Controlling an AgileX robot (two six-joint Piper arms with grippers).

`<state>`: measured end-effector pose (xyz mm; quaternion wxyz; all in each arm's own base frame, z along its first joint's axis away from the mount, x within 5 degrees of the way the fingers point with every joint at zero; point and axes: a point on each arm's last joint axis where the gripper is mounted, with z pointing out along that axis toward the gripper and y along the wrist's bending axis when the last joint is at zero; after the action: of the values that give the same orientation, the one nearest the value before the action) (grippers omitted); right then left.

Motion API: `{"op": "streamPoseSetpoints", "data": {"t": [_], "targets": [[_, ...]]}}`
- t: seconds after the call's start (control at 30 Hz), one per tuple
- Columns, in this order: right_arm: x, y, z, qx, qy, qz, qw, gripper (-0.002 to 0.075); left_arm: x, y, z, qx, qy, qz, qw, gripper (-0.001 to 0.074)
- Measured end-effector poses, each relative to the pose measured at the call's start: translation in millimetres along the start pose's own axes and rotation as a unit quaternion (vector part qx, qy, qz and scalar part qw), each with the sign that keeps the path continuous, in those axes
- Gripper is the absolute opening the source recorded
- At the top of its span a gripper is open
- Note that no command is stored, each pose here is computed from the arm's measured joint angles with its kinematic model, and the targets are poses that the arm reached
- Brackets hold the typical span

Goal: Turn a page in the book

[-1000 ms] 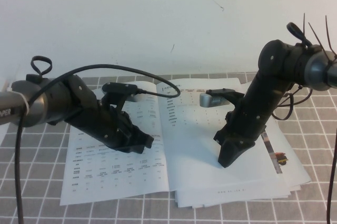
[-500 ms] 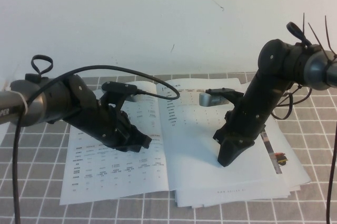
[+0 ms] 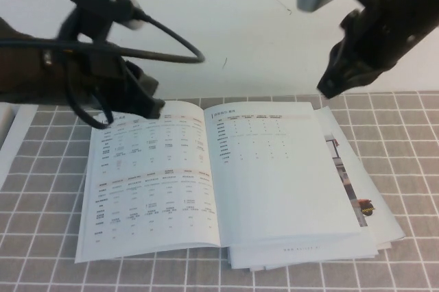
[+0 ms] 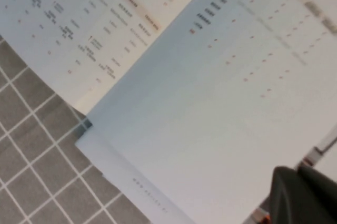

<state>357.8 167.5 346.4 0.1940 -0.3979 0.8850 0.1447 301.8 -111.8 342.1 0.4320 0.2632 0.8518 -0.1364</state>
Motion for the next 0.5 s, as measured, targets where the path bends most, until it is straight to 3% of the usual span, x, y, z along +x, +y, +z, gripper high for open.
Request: {"op": "streamPoseSetpoints", "data": {"t": [0.27,0.33,0.5], "targets": [[22.5,33.9,-114.0,0.115,-0.077,-0.021,0.990,-0.0001,-22.7,-26.9,-118.9,-0.034,-0.143,0.051,0.988,-0.0004],[37.3,47.3,-145.0,0.145,-0.102,-0.027,0.984,-0.0001,-17.4,-34.7,-146.5,-0.045,-0.172,0.064,0.982,-0.0004],[82.4,68.6,-170.8,0.182,-0.101,-0.018,0.978,-0.0001,15.8,-44.5,-174.5,-0.076,-0.205,0.080,0.972,-0.0004]]}}
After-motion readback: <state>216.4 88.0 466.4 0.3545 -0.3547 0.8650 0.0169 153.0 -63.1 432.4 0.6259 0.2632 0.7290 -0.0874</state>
